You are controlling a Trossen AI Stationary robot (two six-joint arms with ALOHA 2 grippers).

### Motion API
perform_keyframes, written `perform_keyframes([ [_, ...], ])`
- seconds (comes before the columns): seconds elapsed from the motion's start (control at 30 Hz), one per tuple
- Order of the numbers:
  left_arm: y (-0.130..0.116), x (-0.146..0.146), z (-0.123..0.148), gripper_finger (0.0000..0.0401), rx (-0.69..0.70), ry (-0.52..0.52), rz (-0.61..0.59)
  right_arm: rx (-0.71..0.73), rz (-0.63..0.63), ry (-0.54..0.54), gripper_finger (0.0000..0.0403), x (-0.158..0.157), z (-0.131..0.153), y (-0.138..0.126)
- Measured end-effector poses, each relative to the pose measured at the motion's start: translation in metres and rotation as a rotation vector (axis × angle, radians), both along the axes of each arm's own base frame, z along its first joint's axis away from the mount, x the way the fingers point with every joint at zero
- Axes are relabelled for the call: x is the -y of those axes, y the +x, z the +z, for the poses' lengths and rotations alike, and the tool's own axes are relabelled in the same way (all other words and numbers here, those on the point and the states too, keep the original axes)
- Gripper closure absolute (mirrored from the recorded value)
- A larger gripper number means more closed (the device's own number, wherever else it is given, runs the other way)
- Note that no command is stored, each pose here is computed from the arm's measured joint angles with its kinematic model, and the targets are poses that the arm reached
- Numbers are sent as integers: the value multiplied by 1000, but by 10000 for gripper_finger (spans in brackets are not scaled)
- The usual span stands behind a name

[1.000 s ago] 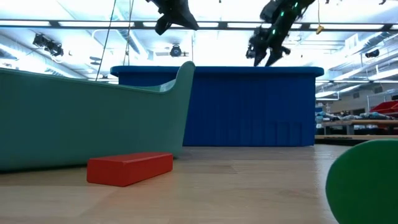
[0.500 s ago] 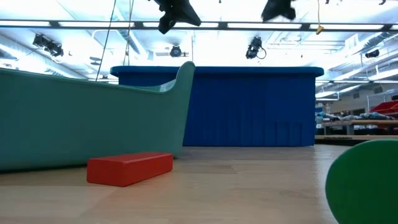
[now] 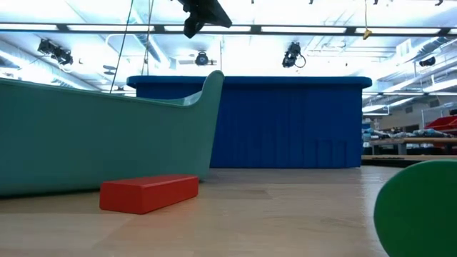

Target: Sort Items/Unsort Items

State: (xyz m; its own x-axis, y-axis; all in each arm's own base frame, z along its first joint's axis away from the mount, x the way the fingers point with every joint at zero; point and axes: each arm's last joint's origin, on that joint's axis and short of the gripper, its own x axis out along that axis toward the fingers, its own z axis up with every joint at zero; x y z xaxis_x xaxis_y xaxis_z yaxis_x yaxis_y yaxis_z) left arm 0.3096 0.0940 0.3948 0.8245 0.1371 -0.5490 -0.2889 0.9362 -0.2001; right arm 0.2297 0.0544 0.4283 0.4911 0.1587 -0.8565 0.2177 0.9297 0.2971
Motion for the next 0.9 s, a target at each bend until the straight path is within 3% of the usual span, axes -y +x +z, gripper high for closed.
perform_keyframes([
  [0.27,0,1,0,395,3,-14,-56,-260,49,66,242,-81,-67,33],
  [0.5,-1,3,-2,395,-17,-4,-112,-330,93,144,195,-144,-120,64],
  [0.9,-3,4,-5,395,-50,5,-129,-464,33,-77,136,-191,-205,80],
])
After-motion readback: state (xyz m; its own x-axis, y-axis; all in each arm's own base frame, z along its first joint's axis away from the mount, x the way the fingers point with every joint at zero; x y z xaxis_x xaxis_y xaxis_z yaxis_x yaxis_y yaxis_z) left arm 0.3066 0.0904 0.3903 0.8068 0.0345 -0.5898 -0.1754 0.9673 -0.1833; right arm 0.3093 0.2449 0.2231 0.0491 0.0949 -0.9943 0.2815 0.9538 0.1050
